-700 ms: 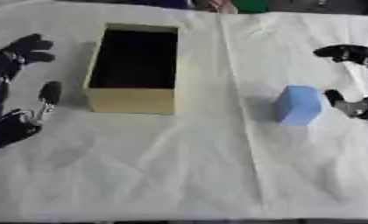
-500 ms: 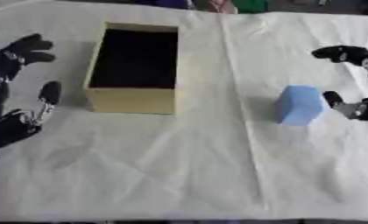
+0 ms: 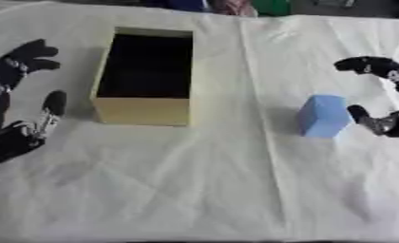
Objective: Pick up objects on the table and place them in the box.
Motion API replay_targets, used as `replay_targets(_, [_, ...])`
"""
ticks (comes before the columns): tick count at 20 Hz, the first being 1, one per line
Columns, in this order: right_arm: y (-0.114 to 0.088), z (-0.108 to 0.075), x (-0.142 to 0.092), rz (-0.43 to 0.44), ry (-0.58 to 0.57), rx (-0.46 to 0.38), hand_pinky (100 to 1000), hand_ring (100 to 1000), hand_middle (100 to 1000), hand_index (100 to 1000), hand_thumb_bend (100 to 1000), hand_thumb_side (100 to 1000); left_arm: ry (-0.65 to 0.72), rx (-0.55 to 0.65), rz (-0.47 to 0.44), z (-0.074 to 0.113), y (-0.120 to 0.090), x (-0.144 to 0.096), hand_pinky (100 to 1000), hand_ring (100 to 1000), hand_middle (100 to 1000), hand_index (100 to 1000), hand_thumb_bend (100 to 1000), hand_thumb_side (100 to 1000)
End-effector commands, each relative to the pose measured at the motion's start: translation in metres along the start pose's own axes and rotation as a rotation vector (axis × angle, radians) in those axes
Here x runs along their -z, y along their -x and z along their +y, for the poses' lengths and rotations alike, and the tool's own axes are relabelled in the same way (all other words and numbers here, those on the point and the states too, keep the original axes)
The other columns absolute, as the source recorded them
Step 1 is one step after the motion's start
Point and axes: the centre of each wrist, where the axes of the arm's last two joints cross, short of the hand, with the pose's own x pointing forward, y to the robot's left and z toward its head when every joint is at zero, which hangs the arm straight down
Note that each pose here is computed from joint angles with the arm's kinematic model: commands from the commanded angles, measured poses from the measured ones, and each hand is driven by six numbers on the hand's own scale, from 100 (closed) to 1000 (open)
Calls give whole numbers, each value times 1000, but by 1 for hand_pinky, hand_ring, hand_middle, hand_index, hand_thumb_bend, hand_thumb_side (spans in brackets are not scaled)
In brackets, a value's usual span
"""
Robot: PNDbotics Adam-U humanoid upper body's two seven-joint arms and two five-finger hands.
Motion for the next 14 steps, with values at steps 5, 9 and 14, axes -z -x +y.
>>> replay_targets(5, [0, -7, -1, 16, -48, -40, 949, 1000, 969, 1000, 100, 424, 2, 9, -20, 3, -3, 4, 889, 788, 814, 960, 244, 590])
replay_targets(9, [4, -2, 0, 26, -78, -30, 948, 1000, 967, 1000, 100, 497, 4, 6, -21, 3, -3, 4, 889, 788, 815, 960, 243, 591])
replay_targets(14, [10, 2, 3, 41, -107, -21, 947, 1000, 966, 1000, 100, 539, 6, 5, -22, 2, -4, 4, 889, 788, 815, 960, 242, 591])
